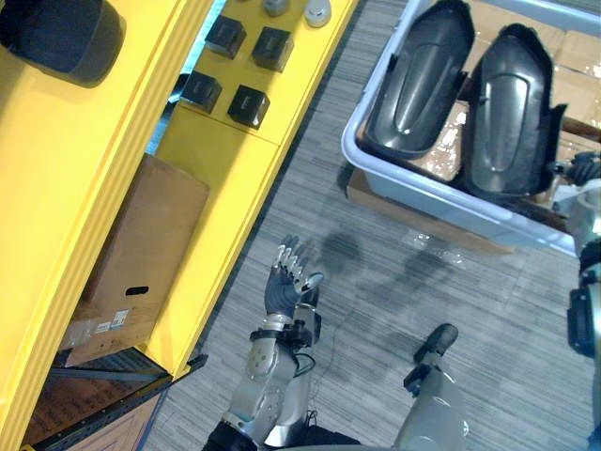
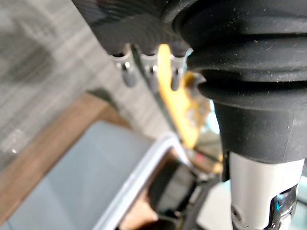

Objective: Walk over and take plastic housings, then place them on the shelf

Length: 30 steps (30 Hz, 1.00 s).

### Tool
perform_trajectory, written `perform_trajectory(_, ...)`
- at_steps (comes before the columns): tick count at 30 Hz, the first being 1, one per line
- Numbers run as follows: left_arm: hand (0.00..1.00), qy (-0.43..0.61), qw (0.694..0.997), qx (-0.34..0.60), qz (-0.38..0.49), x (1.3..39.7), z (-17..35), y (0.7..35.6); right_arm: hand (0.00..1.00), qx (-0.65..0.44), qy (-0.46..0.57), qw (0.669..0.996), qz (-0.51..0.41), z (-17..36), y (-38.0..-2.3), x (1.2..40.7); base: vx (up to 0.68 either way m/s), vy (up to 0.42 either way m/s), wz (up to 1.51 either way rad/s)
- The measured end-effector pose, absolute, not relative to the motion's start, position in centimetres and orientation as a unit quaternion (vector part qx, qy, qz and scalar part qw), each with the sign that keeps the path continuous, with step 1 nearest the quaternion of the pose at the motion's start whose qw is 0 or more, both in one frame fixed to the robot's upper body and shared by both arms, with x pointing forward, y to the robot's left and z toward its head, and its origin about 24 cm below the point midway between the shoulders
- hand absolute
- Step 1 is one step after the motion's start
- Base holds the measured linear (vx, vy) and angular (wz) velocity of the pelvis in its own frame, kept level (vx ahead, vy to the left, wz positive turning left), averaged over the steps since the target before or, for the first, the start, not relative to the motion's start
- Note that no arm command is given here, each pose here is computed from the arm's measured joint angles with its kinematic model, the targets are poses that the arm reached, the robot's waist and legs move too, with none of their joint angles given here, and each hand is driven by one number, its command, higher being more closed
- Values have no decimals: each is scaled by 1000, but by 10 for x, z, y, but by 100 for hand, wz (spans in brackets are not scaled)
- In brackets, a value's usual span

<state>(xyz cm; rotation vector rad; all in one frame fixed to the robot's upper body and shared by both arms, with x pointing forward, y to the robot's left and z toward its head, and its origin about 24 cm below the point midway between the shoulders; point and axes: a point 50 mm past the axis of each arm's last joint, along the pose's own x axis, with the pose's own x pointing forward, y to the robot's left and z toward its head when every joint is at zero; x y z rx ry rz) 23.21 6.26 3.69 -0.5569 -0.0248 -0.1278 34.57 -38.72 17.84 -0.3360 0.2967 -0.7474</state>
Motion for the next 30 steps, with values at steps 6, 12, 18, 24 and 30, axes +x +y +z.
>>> perform_trajectory(6,0,-11,956,-289,-54,232,37,65,100,-232,173,881,-374,177,-388,344,13,14,4)
perform_trajectory(12,0,-17,954,-298,-42,225,37,70,100,-297,169,849,-404,175,-381,347,-4,17,7)
perform_trajectory(18,0,-44,954,-294,-34,216,42,87,100,-398,90,820,-402,195,-365,359,12,-1,-2)
perform_trajectory(24,0,-102,953,-283,-22,217,63,109,100,-427,0,832,-355,210,-326,378,42,-35,-13)
perform_trajectory(30,0,-132,956,-260,-36,222,80,114,100,-437,-42,845,-306,201,-292,385,43,-14,-17)
